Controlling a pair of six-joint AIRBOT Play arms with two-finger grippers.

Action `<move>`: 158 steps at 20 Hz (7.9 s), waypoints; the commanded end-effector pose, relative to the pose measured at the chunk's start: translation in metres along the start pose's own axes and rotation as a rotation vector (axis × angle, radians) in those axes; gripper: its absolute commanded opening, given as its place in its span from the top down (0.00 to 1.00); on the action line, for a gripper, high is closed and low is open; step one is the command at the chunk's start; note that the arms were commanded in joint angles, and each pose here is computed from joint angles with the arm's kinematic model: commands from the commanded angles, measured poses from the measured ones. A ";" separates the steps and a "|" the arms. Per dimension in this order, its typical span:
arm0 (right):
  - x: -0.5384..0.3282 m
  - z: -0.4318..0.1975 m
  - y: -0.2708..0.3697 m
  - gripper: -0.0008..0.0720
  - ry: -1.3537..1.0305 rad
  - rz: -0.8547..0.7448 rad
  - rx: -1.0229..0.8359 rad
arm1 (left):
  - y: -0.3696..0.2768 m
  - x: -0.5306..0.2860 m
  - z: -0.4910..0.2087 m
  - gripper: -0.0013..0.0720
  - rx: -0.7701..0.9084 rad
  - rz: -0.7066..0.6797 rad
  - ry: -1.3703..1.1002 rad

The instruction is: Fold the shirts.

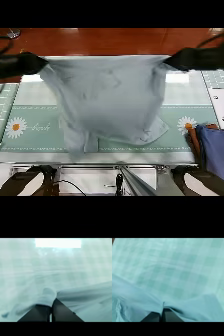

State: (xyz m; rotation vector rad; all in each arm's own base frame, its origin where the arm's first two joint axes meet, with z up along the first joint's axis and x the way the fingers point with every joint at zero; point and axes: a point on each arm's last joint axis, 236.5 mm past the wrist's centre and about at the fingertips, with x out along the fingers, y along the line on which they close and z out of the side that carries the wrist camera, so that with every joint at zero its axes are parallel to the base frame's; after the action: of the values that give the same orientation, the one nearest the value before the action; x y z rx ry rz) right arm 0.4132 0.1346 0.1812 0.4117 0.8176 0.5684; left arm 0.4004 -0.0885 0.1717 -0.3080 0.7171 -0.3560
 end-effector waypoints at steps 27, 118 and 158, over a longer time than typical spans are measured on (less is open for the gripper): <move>-0.010 -0.216 -0.139 0.14 0.160 -0.107 0.599 | 0.134 0.028 -0.238 0.02 -0.791 -0.153 0.496; 0.099 -0.012 -0.205 0.95 0.210 -0.331 0.228 | 0.123 0.154 -0.021 0.95 -0.336 0.187 0.129; -0.041 -0.208 -0.170 0.14 0.085 -0.278 0.580 | 0.058 0.018 -0.353 0.03 -0.713 -0.123 0.723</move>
State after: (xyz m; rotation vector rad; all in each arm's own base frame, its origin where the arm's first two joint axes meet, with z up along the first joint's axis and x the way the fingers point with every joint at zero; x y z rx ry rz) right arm 0.2841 0.0196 -0.0154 0.8098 1.1050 0.1295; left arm 0.1952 -0.0764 -0.1023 -0.9940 1.5373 -0.2437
